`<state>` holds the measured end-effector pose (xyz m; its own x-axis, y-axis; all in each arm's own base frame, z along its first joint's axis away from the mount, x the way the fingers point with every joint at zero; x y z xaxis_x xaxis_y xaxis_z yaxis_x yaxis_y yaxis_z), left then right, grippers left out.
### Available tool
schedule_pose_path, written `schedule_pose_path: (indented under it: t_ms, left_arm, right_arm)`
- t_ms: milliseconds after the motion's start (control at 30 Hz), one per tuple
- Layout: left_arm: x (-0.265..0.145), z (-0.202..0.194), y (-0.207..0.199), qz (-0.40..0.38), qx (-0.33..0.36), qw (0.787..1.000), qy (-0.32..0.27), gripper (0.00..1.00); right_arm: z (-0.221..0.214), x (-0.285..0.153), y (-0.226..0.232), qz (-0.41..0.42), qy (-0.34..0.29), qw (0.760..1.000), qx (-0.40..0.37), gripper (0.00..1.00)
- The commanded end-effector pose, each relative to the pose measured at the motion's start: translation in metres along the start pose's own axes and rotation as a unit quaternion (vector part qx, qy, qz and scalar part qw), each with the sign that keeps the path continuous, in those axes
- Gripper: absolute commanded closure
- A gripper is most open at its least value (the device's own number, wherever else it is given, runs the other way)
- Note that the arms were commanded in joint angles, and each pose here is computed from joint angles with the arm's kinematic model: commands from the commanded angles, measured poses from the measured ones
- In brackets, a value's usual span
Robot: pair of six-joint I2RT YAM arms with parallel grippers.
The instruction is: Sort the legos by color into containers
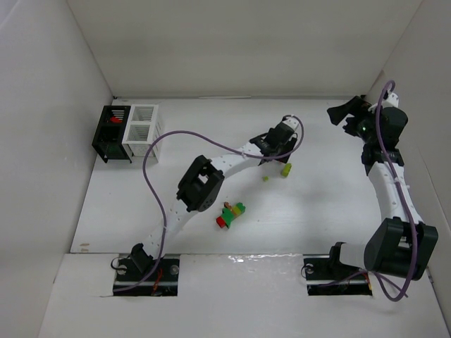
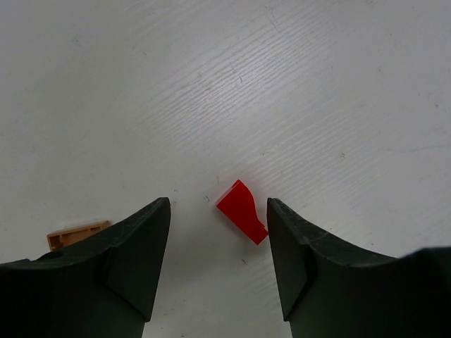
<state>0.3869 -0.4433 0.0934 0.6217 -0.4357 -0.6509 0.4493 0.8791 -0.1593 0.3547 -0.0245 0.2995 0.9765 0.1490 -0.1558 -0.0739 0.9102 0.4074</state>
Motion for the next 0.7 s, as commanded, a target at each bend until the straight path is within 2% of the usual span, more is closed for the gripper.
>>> schedule_pose_path:
  t_ms: [0, 133, 267, 333, 500, 533, 667]
  left_arm:
    - [-0.001, -0.005, -0.004, -0.001, 0.002, 1.000, 0.004, 0.47]
    - [0.001, -0.013, -0.008, -0.001, 0.007, 1.000, 0.013, 0.50]
    - [0.002, -0.016, -0.007, -0.004, 0.017, 1.000, 0.019, 0.58]
    - [0.005, -0.021, -0.006, -0.007, 0.029, 0.999, 0.025, 0.63]
    - [0.005, -0.020, -0.004, -0.002, 0.033, 0.999, 0.023, 0.89]
    - [0.006, -0.024, -0.003, 0.000, 0.034, 0.999, 0.028, 0.99]
    - [-0.009, -0.026, -0.002, -0.010, 0.027, 0.999, 0.033, 1.00]
  right_arm:
    - [0.003, 0.003, 0.002, 0.014, -0.015, 1.000, -0.002, 0.02]
    - [0.003, 0.003, 0.002, 0.014, -0.015, 1.000, -0.002, 0.02]
    - [0.003, 0.003, 0.002, 0.014, -0.015, 1.000, -0.002, 0.02]
    - [0.003, 0.003, 0.002, 0.014, -0.015, 1.000, -0.002, 0.02]
    - [0.003, 0.003, 0.002, 0.014, -0.015, 1.000, -0.002, 0.02]
    - [-0.001, 0.002, 0.002, 0.016, -0.010, 1.000, -0.001, 0.02]
    - [-0.001, 0.001, 0.007, 0.039, -0.006, 0.999, 0.002, 0.05]
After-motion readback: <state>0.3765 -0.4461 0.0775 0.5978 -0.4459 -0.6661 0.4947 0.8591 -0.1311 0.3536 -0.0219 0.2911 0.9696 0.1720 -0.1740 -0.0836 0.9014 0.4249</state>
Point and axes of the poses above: each gripper's point midway between its finger pads, its own x axis out along the fingers, its own y axis along the line the jaws close on, z = x × y, the point moved 7 cm from there along -x, back along the fingers, and after that the axes turned 8 degrees about -x, right-handed, at the moved point
